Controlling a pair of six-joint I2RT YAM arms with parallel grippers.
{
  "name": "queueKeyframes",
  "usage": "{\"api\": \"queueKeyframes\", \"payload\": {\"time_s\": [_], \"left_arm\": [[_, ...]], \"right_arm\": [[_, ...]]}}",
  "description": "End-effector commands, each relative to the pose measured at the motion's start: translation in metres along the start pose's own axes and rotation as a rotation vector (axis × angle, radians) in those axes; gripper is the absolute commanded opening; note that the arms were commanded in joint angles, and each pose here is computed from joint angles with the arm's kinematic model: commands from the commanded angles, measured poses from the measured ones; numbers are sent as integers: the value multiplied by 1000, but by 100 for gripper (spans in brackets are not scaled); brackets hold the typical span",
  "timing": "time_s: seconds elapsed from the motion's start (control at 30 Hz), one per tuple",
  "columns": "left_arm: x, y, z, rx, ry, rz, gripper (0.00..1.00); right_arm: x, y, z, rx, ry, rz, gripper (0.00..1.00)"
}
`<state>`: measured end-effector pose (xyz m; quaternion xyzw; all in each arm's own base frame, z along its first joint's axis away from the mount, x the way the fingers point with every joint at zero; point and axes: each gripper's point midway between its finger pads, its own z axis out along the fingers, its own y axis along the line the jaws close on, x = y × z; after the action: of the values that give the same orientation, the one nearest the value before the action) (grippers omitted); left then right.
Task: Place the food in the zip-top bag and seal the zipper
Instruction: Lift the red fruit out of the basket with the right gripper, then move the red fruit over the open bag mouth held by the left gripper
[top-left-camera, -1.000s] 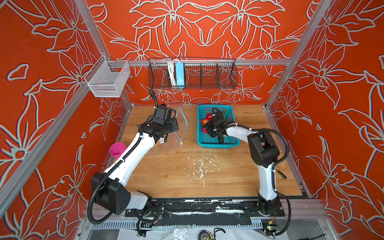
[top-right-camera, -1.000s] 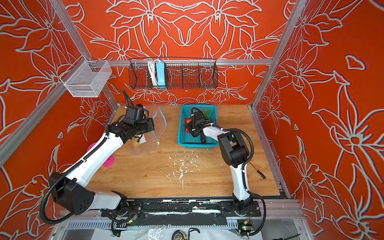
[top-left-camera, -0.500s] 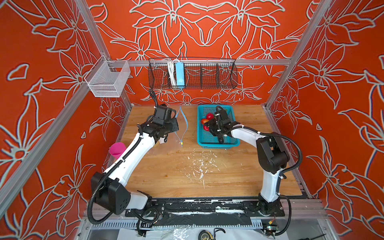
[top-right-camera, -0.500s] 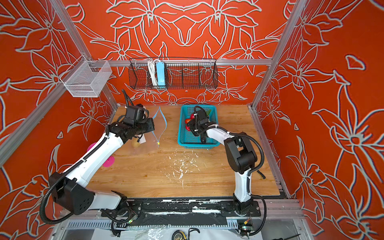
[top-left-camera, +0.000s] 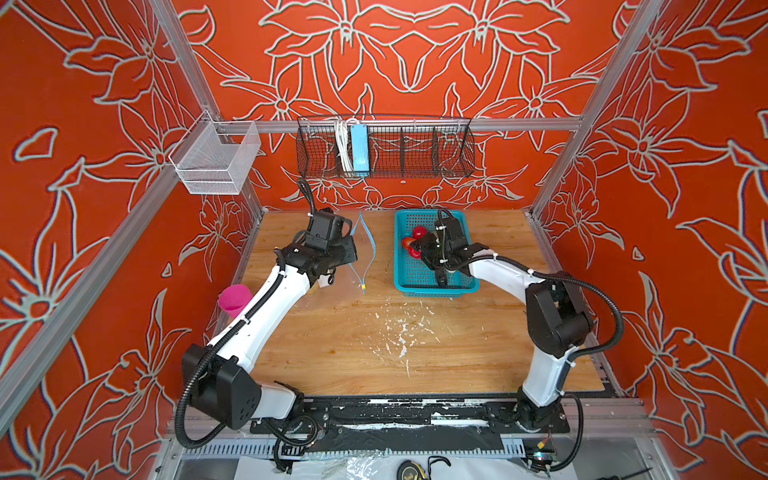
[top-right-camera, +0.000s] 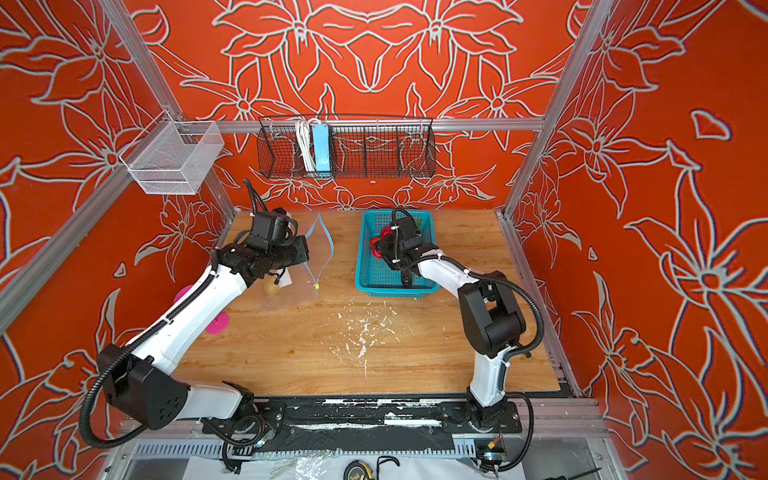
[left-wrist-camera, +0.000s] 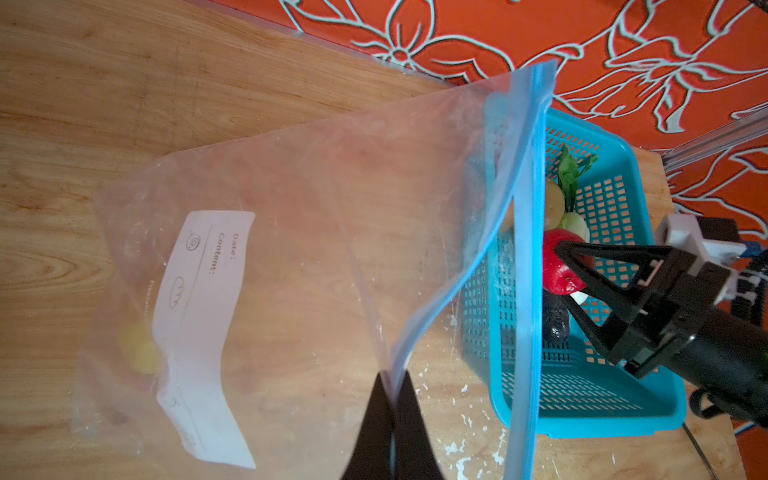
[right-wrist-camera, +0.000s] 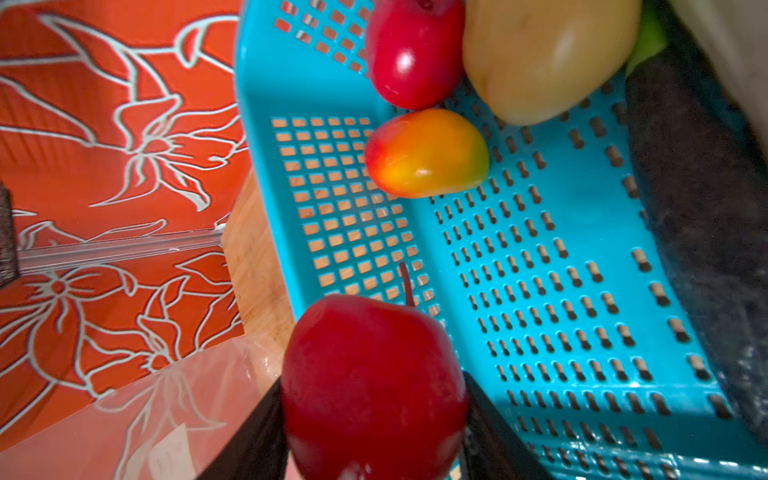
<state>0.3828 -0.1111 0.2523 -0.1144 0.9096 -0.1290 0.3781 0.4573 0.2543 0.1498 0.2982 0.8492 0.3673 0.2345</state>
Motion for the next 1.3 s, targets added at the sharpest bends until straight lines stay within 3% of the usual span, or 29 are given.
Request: {"api": "queueKeyframes", "payload": {"time_s": [0.0,0.23,1.27], "left_arm": [[1,4,5,-13,5,-10,0],[2,3,7,-14,11,-11,0],[3,1,9,-4,20,-16,0]], "right_arm": [[0,17,-15,-49,-24,-40,56],[5,29,-22,-111,-29,-68,51],[39,106,-74,-310,-47,-264,51]]}}
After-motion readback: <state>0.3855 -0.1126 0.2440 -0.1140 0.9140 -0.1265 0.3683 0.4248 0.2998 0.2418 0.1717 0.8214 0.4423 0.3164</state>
